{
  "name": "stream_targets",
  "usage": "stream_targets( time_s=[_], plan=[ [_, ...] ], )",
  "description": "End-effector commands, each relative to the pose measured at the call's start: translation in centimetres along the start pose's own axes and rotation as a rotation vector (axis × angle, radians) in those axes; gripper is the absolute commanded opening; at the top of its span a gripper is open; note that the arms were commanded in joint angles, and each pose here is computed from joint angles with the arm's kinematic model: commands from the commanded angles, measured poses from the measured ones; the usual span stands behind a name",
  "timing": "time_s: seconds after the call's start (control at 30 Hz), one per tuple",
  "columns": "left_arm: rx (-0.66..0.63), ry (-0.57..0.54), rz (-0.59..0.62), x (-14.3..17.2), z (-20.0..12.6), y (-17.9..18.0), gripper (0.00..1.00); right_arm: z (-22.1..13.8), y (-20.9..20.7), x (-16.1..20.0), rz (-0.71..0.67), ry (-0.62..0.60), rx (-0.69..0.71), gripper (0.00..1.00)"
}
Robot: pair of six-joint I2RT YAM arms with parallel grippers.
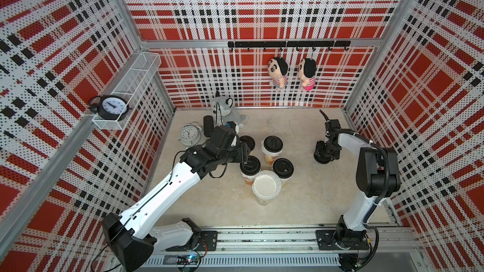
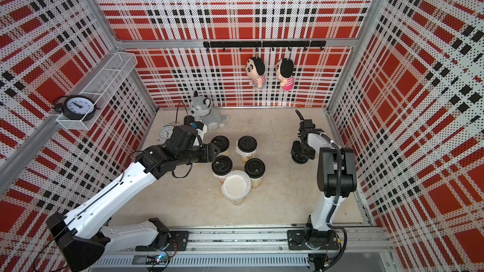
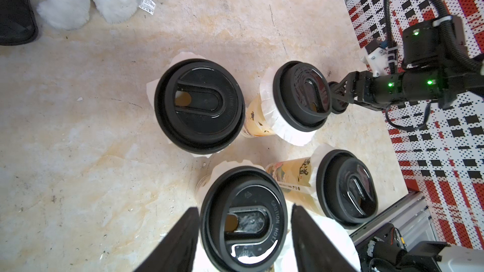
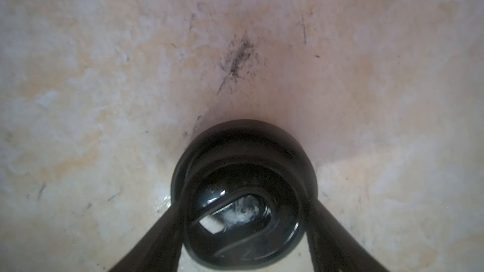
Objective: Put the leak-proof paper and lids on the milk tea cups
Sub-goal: Pick up the cup lid from the center of the board, then place the cup lid on the cup.
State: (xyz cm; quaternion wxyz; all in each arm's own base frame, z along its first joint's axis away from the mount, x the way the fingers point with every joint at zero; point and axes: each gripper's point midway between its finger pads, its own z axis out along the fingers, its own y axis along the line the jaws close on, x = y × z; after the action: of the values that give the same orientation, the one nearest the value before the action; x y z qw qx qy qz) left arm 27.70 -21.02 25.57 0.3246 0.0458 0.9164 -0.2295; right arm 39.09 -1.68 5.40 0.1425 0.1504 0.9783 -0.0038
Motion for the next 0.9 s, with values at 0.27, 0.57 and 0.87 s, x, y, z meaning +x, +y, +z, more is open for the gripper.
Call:
stream_targets(
  time_s=[0.27, 0.57, 0.87],
  plan=[
    [-0.009, -0.051, -0.002, -0.9, -0.9, 1.0, 0.6, -14.7, 2.7, 0.3, -0.101, -0.202, -0.05, 0.72],
    [-0.034, -0.072, -0.034, -1.3, -1.5, 3.5, 0.6, -23.7, 10.7, 6.8, -0.403, -0.228, -0.121, 0.72],
    [-0.078, -0.097, -0.057, -1.7, -2.7, 5.5, 0.6, -27.1, 18.9, 16.0, -0.75, -0.145, -0.155, 0.72]
  ],
)
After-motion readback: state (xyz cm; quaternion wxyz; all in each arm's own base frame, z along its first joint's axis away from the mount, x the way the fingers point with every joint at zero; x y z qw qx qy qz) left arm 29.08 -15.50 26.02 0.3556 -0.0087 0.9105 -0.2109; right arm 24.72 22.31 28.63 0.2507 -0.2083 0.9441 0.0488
